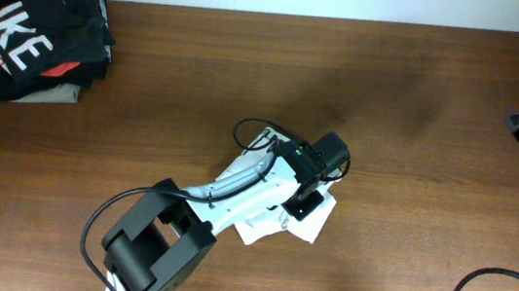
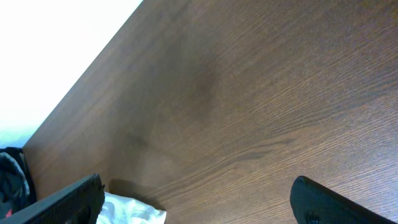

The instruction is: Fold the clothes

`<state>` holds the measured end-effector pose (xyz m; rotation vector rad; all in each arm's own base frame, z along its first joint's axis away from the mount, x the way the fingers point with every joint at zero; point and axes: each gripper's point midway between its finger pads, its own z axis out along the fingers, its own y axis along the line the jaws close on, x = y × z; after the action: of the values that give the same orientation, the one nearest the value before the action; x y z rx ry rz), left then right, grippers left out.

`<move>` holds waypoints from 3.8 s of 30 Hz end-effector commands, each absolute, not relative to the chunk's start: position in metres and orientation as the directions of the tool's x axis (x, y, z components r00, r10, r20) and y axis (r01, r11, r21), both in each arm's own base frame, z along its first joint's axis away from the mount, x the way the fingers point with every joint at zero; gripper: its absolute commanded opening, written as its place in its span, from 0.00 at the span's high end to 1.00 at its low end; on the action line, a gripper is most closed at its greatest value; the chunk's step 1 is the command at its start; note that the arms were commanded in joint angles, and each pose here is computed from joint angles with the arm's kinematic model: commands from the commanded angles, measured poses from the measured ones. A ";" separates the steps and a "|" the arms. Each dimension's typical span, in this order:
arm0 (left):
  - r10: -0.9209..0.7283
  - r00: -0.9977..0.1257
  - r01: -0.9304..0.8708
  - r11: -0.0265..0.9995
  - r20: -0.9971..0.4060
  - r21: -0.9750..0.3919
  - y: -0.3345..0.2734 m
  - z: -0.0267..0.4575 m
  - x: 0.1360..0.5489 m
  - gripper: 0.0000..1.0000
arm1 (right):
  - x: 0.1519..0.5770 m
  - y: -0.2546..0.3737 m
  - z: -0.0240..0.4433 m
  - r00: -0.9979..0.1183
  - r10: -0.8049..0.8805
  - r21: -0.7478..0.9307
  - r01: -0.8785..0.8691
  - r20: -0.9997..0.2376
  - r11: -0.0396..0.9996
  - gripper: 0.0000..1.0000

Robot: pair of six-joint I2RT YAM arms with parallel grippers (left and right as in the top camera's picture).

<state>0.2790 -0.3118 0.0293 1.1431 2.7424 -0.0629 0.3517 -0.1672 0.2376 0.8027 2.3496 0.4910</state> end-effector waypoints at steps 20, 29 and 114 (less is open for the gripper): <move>0.757 -0.616 0.784 0.617 -0.217 -0.072 -0.349 0.103 0.240 0.99 | 0.353 -0.169 0.241 -0.635 0.639 0.501 0.419 -0.434 0.757 0.01; 0.775 -0.616 0.778 0.570 -0.141 -0.263 -0.369 0.071 0.206 0.99 | 0.353 -0.170 0.241 -0.635 0.639 0.501 0.419 -0.435 0.757 0.01; 0.128 -0.990 0.138 0.974 -0.067 -0.179 -0.118 -0.031 0.449 0.98 | 0.353 -0.170 0.241 -0.635 0.639 0.501 0.419 -0.435 0.757 0.01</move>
<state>0.4287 -0.2104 0.0066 0.4780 2.9678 -0.6414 0.3516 -0.1672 0.2376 0.8024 2.3498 0.4904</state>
